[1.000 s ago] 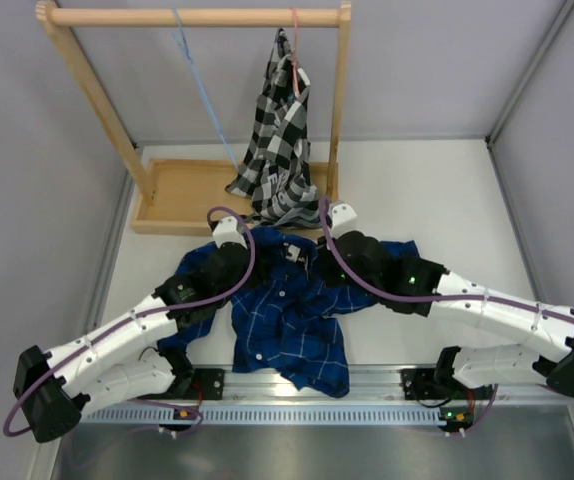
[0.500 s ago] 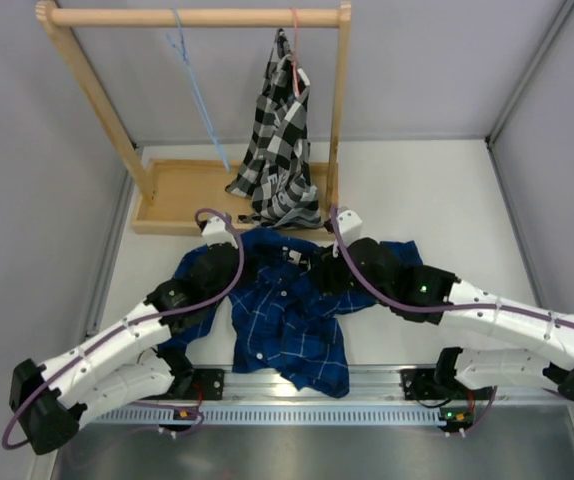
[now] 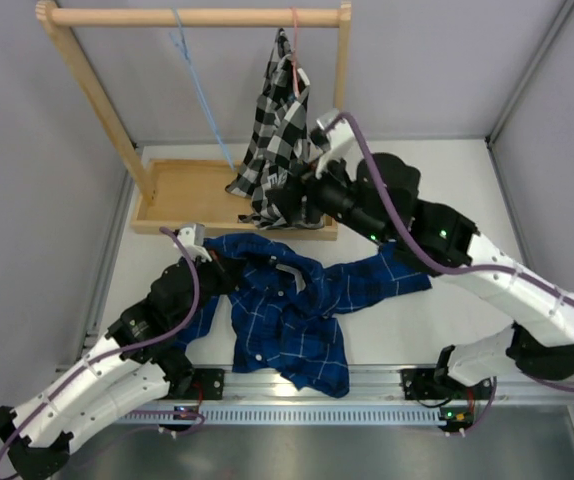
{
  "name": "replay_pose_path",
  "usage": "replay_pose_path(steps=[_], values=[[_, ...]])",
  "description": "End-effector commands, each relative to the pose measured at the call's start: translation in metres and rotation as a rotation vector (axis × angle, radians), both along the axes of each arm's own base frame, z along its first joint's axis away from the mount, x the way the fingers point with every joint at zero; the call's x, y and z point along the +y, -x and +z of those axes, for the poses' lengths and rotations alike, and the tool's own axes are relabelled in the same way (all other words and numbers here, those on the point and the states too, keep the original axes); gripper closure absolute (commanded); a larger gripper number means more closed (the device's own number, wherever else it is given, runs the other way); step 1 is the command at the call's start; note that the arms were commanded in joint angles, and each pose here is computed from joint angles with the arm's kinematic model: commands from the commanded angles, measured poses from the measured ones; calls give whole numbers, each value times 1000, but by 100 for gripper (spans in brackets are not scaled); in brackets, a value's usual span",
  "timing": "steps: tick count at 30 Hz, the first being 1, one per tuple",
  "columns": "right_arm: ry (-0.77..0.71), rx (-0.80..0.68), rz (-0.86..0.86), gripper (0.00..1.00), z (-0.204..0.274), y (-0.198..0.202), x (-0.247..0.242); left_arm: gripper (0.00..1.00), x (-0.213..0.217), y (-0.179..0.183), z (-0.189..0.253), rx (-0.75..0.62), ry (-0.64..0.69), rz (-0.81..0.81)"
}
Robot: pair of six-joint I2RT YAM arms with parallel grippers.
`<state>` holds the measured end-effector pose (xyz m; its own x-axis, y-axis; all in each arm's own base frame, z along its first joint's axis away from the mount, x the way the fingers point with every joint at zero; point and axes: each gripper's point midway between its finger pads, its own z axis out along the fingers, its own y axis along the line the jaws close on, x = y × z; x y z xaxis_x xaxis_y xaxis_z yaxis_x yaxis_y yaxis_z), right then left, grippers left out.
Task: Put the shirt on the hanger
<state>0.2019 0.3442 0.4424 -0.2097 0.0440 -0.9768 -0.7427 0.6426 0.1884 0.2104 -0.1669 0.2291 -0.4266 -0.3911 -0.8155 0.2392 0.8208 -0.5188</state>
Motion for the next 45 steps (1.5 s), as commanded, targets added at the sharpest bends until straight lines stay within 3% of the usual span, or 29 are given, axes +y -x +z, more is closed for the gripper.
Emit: replay_pose_path(steps=[1, 3, 5, 8, 20, 30, 35, 40, 45], values=[[145, -105, -72, 45, 2, -33, 31, 100, 2, 6, 0, -16, 14, -19], [139, -180, -119, 45, 31, -49, 37, 100, 2, 6, -1, -17, 13, -21], [206, -216, -128, 46, 19, -71, 60, 100, 3, 6, -3, -16, 2, -21], [173, -254, -129, 46, 37, -100, 74, 100, 2, 6, -8, -11, -16, -33], [196, -252, -124, 47, -2, -182, 104, 100, 7, 1, -33, 24, -78, 3], [171, -313, -145, 62, -4, -208, 115, 100, 4, -2, -48, 63, -125, -3], [140, -325, -137, 64, 1, -214, 115, 100, 6, -1, -47, 53, -125, 0], [143, -321, -130, 77, -4, -216, 118, 100, 7, 0, -47, 49, -120, 0], [133, -328, -151, 78, -5, -219, 119, 100, 5, 2, -49, 55, -116, -10]])
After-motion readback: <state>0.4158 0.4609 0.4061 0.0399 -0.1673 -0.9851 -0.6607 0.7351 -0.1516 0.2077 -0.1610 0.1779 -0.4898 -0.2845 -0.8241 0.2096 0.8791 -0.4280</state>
